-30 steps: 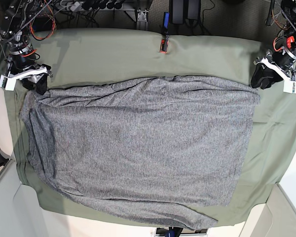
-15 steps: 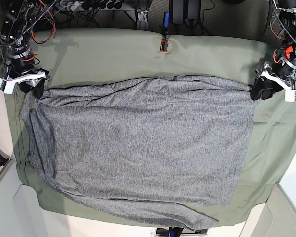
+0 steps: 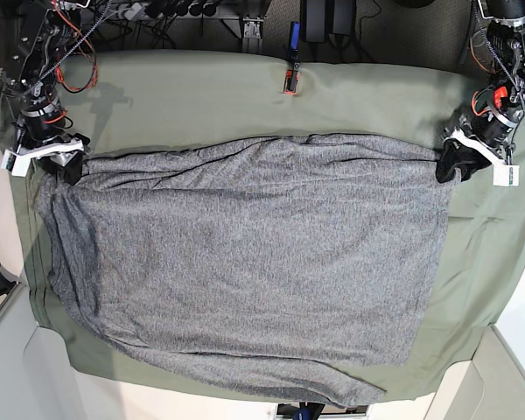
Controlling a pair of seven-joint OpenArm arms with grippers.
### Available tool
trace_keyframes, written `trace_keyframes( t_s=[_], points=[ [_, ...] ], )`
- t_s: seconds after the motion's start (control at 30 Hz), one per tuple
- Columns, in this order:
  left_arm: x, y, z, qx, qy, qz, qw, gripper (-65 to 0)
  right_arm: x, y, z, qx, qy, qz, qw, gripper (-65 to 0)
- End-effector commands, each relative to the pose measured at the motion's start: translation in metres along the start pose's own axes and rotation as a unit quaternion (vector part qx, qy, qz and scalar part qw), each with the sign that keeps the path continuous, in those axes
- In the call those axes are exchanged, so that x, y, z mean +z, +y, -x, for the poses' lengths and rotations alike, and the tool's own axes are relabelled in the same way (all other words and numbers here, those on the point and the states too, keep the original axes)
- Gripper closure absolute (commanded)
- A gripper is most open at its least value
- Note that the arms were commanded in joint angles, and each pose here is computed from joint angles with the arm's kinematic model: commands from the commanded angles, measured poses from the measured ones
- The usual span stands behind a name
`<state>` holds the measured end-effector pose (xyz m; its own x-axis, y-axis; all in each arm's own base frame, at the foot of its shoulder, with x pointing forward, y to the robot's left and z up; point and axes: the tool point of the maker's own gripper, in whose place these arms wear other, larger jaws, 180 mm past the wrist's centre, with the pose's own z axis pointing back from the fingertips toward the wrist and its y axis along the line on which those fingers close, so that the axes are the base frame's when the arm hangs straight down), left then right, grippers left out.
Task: Fold the T-shirt properly
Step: 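Drag the folded edge with both grippers further toward the hem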
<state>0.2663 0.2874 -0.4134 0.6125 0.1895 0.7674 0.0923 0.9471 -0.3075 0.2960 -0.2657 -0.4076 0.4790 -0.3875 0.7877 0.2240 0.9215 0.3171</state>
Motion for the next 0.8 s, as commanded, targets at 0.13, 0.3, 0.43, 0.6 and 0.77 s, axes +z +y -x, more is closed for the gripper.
trace_keyframes(
  t_s=[0.13, 0.3, 0.43, 0.6, 0.77],
  points=[
    [0.008, 0.012, -0.008, -0.022, 0.01, -0.012, 1.0, 0.0, 0.002, 0.007, -0.02, 0.014, -0.022, -0.011, 0.9996, -11.6],
    [0.027, 0.021, -0.049, -0.031, -0.034, -0.027, 0.999, 0.0, 0.004, 0.007, -0.03, 0.024, -0.033, -0.012, 0.9991, 0.0],
    [0.033, 0.022, -0.068, -0.056, -0.042, -0.028, 0.997, 0.0, 0.002, 0.005, -0.05, 0.033, -0.052, -0.01, 0.9981, 0.0],
    [0.039, 0.033, -0.084, -0.089, -0.037, -0.044, 0.994, 0.0, -0.005, 0.006, -0.088, 0.048, -0.081, -0.01, 0.9955, 0.0],
    [0.036, 0.037, -0.109, -0.111, -0.051, -0.051, 0.991, 0.0, -0.024, 0.005, -0.109, 0.043, -0.085, -0.007, 0.9954, 0.0]
  ],
)
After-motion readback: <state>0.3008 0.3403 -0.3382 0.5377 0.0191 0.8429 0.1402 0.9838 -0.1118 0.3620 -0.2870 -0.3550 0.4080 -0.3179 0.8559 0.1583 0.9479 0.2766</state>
